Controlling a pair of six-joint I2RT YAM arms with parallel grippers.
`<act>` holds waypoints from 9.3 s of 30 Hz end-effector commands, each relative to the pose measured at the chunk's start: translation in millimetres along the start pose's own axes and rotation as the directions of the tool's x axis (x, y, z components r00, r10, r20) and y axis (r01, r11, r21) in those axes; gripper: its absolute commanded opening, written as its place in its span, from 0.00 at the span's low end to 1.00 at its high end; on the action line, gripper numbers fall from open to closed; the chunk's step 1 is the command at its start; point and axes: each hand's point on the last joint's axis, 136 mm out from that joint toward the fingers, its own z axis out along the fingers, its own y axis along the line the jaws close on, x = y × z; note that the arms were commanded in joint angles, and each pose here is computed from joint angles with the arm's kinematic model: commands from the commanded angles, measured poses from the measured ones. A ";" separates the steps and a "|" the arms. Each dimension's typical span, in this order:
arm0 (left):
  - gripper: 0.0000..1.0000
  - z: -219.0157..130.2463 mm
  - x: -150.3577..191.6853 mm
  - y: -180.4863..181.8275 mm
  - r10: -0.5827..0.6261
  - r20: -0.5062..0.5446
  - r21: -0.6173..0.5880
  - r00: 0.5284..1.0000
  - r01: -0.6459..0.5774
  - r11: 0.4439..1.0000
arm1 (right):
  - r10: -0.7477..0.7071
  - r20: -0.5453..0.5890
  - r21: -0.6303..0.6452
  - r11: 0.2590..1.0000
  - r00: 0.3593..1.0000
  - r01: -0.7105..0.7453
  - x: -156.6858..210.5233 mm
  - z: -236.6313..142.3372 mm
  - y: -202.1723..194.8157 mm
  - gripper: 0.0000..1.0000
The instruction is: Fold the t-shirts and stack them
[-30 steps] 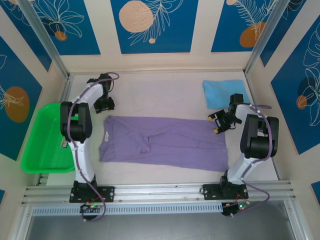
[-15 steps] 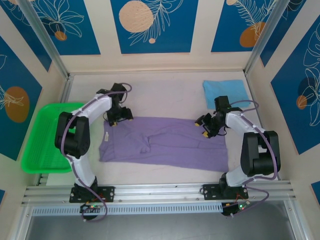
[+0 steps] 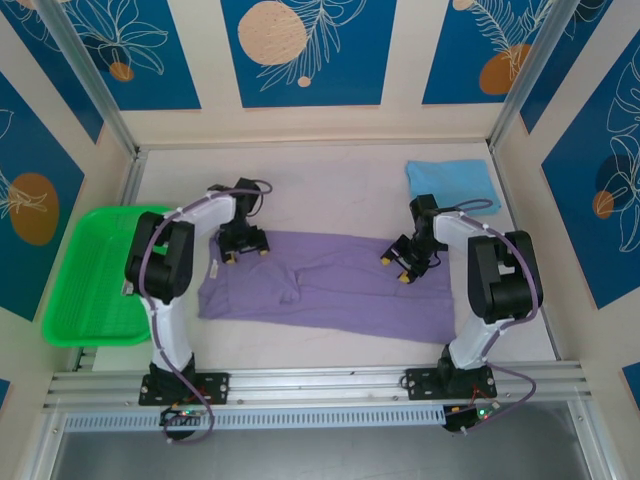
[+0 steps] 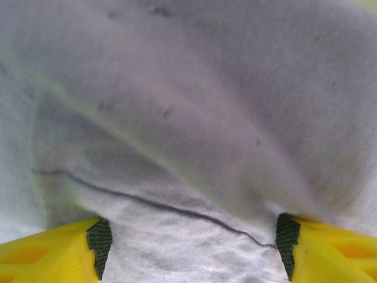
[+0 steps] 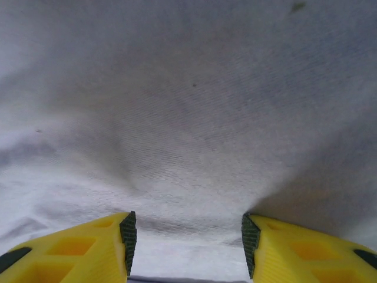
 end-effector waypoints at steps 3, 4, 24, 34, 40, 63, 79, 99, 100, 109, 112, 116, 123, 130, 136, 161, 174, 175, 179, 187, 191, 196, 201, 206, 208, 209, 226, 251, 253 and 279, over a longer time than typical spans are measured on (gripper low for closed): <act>0.76 25.2 -55.6 -16.1 0.046 0.047 -0.085 0.998 -0.042 0.996 | 0.056 -0.026 0.036 0.998 0.998 -0.055 3.0 0.0 -6.9 0.54; 0.76 28.1 -67.4 -22.7 0.055 0.054 -0.090 0.997 -0.050 0.995 | 0.063 -0.033 0.038 0.997 0.997 -0.062 5.1 -0.9 -7.0 0.54; 0.98 -126.2 -188.2 -127.1 0.086 0.504 0.176 0.860 -0.200 0.964 | -0.329 -0.117 -0.066 0.944 0.937 0.323 97.4 -5.6 31.7 0.52; 0.79 -50.2 -108.6 -71.9 0.010 0.237 0.145 0.971 -0.045 0.988 | -0.321 -0.201 0.064 0.938 0.925 0.340 112.9 52.0 18.6 0.47; 0.73 -1.0 -123.3 -79.2 0.038 0.175 0.105 0.984 -0.058 0.993 | -0.274 -0.222 0.146 0.940 0.936 0.310 130.4 68.9 5.7 0.46; 0.83 -25.8 -231.3 -197.9 0.002 0.479 0.440 0.878 -0.242 0.865 | 0.039 -0.339 0.193 0.981 0.940 0.029 222.6 133.9 92.5 0.52; 1.00 -213.3 -240.0 -114.9 -0.101 0.649 0.385 0.754 -0.211 0.898 | -0.171 -0.343 0.019 0.982 0.924 0.189 271.8 96.2 187.1 0.61; 0.65 -70.3 -128.4 -55.3 -0.009 0.216 0.259 0.976 -0.049 0.965 | -0.222 0.092 -0.164 0.958 0.971 0.234 -1.3 0.4 241.6 0.31; 0.65 -61.2 -130.3 -55.7 -0.009 0.203 0.251 0.979 -0.043 0.967 | -0.218 0.102 -0.175 0.957 0.971 0.233 -14.2 5.0 249.6 0.29; 0.65 1.9 -153.9 -71.1 -0.008 0.133 0.198 0.991 -0.019 0.980 | -0.196 0.056 -0.267 0.942 0.979 0.204 -68.2 67.1 302.7 0.21; 0.65 15.1 -164.7 -76.8 -0.003 0.138 0.186 0.990 -0.022 0.982 | -0.121 0.042 -0.250 0.960 0.992 0.128 -88.2 79.4 291.3 0.22; 0.65 19.6 -185.7 -86.8 0.001 0.183 0.198 0.983 -0.038 0.979 | -0.040 0.038 -0.251 0.967 0.998 0.049 -111.9 79.0 273.0 0.24; 0.65 0.2 -230.6 -112.7 -0.068 0.314 0.332 0.947 -0.043 0.942 | 0.026 0.019 -0.249 0.968 0.999 -0.021 -126.8 68.2 257.5 0.33; 0.74 -51.5 -249.3 -144.1 -0.142 0.394 0.479 0.908 -0.071 0.875 | 0.036 0.017 -0.339 0.940 0.999 -0.028 -129.9 30.6 273.8 0.51; 0.91 -161.1 -226.4 -140.2 -0.133 0.470 0.500 0.872 -0.139 0.855 | -0.136 0.090 -0.443 0.882 0.987 0.163 -103.9 -65.4 301.9 0.61; 0.57 -50.6 247.5 19.3 0.219 -0.305 0.505 0.927 -0.037 0.862 | -0.395 -0.357 -0.143 0.919 0.847 0.368 217.9 9.8 -57.8 0.48; 0.51 -27.0 247.3 39.1 0.101 -0.306 0.379 0.947 0.024 0.925 | -0.431 -0.317 -0.123 0.902 0.845 0.415 208.7 36.1 -48.1 0.46; 0.50 -25.7 247.0 39.0 0.096 -0.306 0.377 0.947 0.028 0.926 | -0.431 -0.311 -0.119 0.902 0.847 0.415 207.8 37.1 -48.3 0.45; 0.45 -17.9 247.6 36.1 0.086 -0.313 0.382 0.946 0.043 0.923 | -0.423 -0.301 -0.099 0.905 0.855 0.413 205.2 39.2 -53.3 0.42; 0.43 -5.1 253.6 30.5 0.127 -0.303 0.357 0.944 -0.011 0.934 | -0.439 -0.294 -0.120 0.898 0.849 0.423 206.1 36.5 -48.3 0.38; 0.33 1.9 255.3 32.4 0.125 -0.298 0.337 0.946 -0.018 0.941 | -0.437 -0.305 -0.113 0.899 0.846 0.424 206.8 37.2 -49.6 0.30; 0.21 7.6 254.5 38.3 0.128 -0.284 0.296 0.950 -0.040 0.954 | -0.437 -0.302 -0.107 0.899 0.847 0.425 206.1 36.5 -50.7 0.19; 0.02 5.0 252.5 40.1 0.155 -0.268 0.264 0.951 -0.082 0.961 | -0.423 -0.294 -0.095 0.905 0.857 0.415 204.5 33.8 -53.5 0.07; 0.00 -5.6 258.4 44.9 0.201 -0.281 0.237 0.938 -0.135 0.962 | -0.406 -0.317 -0.093 0.913 0.857 0.398 210.1 27.7 -59.7 0.00; 0.00 -11.8 264.2 45.0 0.232 -0.291 0.243 0.928 -0.163 0.956 | -0.399 -0.336 -0.092 0.916 0.853 0.392 215.5 25.4 -65.8 0.00; 0.00 -14.2 268.3 45.8 0.243 -0.298 0.246 0.923 -0.172 0.954 | -0.396 -0.344 -0.092 0.917 0.851 0.389 218.0 24.2 -68.5 0.00; 0.00 -101.6 233.6 -15.9 0.255 -0.179 0.420 0.950 -0.161 0.893 | -0.346 -0.209 -0.281 0.917 0.915 0.282 198.2 -55.2 3.5 0.00; 0.00 -70.4 -33.0 -84.7 0.005 -0.135 0.477 0.991 0.060 0.877 | -0.085 -0.227 -0.241 0.970 0.970 0.028 -30.8 -26.9 172.9 0.00; 0.00 -62.7 -37.6 -82.8 -0.003 -0.145 0.459 0.989 0.070 0.885 | -0.073 -0.239 -0.240 0.971 0.968 0.014 -38.5 -21.6 176.5 0.00; 0.51 -137.3 -34.4 -86.8 0.021 0.150 0.460 0.988 -0.089 0.884 | -0.118 -0.164 -0.413 0.910 0.979 0.040 10.7 -63.9 166.8 0.38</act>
